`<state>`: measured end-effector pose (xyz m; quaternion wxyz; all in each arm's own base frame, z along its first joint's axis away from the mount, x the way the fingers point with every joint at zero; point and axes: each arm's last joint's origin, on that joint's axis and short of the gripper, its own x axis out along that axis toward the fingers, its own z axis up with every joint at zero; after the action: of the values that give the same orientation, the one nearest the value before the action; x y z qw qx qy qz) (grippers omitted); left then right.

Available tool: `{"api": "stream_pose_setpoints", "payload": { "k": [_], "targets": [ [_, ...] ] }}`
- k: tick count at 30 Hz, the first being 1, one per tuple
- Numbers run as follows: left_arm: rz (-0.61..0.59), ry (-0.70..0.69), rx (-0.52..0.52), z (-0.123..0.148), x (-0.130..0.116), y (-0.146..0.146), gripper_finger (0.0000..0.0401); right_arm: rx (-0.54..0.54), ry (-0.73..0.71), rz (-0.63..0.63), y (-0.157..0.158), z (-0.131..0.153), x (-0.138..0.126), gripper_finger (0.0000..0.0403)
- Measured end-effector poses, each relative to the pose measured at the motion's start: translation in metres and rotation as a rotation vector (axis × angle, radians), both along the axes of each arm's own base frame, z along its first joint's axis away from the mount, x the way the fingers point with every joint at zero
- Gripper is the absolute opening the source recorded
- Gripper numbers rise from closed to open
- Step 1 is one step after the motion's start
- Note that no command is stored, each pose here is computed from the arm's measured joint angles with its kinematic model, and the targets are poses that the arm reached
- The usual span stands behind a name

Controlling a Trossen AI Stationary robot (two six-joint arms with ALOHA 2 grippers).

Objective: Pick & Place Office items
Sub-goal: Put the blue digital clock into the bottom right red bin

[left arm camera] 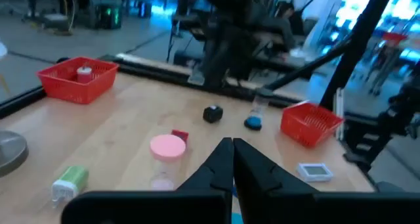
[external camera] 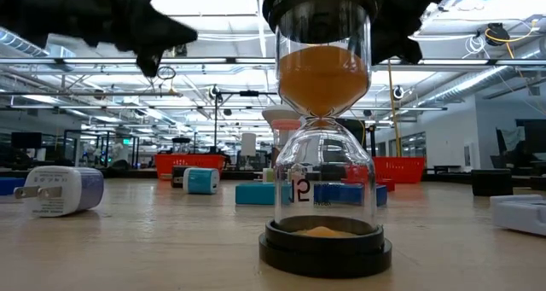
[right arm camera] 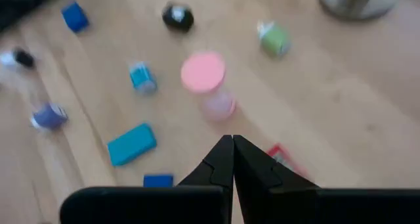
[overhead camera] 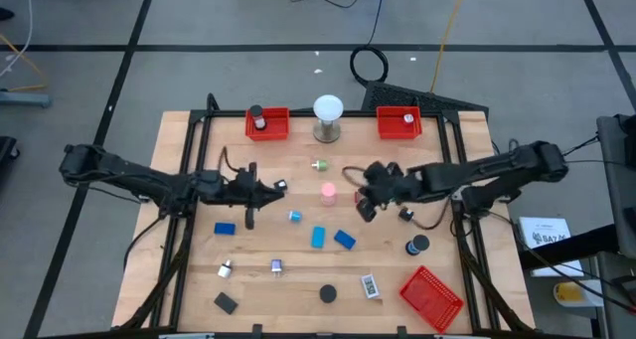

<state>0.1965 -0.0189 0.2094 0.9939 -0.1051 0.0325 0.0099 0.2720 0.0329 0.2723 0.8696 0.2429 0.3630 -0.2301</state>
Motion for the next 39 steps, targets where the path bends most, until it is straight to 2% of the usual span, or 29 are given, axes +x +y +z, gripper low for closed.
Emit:
{"api": "stream_pose_setpoints", "payload": {
  "k": [5,10,16,21,34,39],
  "targets": [
    [-0.008,-0.047,-0.017,-0.018,-0.011,0.003,0.0007,0.154,0.105,0.002,0.019,-0.012,0.029,0.0026],
    [0.01,-0.024,-0.017,-0.025,-0.014,0.006,0.0016,0.274,0.214,0.007,0.042,-0.035,0.048,0.0093],
    [0.009,-0.025,0.025,-0.025,-0.014,0.009,0.0016,0.284,0.287,-0.023,0.059,-0.059,0.066,0.018],
    [0.008,-0.025,0.025,-0.025,-0.014,0.012,0.0017,0.275,0.32,-0.025,0.065,-0.072,0.08,0.0221],
    [0.004,-0.024,-0.004,-0.025,-0.014,0.015,0.0017,0.208,0.443,0.01,0.075,-0.117,0.092,0.0232],
    [0.002,-0.024,-0.004,-0.025,-0.014,0.015,0.0017,0.204,0.46,-0.015,0.074,-0.119,0.09,0.0196]
  ]
}}
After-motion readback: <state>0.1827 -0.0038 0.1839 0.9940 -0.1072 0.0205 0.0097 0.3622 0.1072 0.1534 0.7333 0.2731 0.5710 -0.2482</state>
